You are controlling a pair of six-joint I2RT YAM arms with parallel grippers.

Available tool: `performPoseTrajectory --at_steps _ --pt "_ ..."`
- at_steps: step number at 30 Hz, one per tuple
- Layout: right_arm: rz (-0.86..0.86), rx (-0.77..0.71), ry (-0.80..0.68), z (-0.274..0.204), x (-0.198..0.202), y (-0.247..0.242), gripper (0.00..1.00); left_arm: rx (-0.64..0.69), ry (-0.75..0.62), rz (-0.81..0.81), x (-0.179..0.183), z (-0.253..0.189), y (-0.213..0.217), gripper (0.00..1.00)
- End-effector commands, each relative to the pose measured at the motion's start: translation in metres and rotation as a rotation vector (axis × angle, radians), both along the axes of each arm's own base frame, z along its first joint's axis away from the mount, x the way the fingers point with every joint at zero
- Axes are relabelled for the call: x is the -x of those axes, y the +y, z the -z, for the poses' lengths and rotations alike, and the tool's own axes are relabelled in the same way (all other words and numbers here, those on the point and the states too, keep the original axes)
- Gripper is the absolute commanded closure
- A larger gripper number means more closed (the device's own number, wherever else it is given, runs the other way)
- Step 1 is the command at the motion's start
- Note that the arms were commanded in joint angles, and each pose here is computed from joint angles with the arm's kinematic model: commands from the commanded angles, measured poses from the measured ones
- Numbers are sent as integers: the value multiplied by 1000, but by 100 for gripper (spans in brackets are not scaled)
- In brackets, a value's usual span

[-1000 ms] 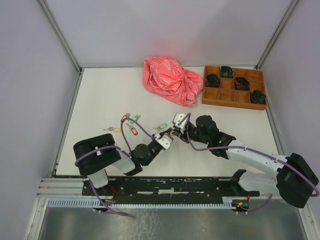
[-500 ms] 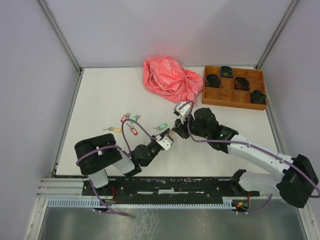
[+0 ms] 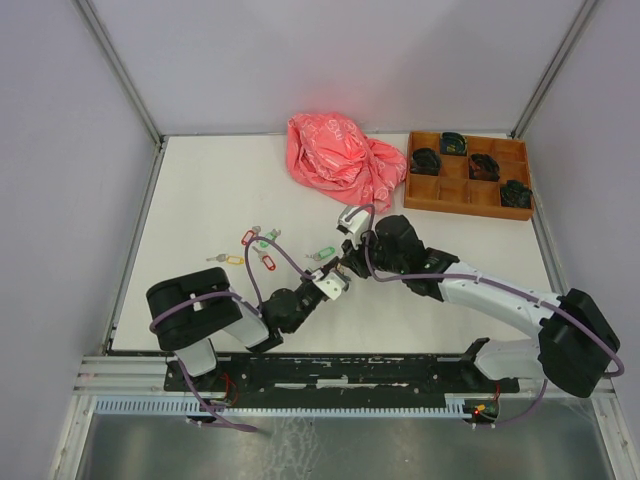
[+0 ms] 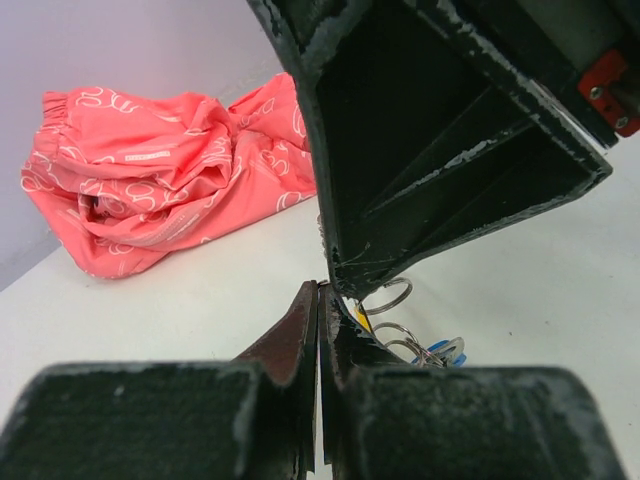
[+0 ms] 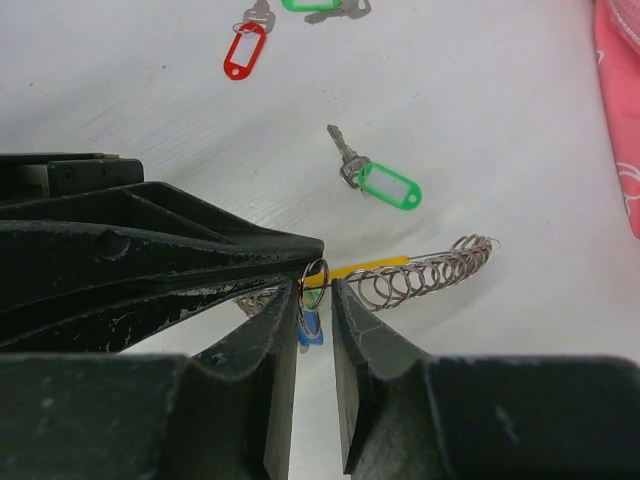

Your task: Put the keys on the keyring

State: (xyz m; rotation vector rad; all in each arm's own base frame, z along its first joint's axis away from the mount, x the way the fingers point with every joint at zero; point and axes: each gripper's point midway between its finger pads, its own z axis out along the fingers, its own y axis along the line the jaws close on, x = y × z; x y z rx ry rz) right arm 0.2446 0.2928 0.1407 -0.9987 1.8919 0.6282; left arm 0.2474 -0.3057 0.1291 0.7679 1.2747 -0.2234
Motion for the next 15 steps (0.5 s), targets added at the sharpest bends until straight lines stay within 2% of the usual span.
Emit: performPoseTrajectory --at_steps 1,10,15 --pt "-23 -15 -46 -5 -7 10 73 134 -31 -15 -5 -37 -4 97" --pt "-77 -18 -14 4 13 4 66 143 6 -71 -12 -38 -1 97" --pt "-134 -24 18 10 23 8 66 164 24 -81 -13 -40 -2 97"
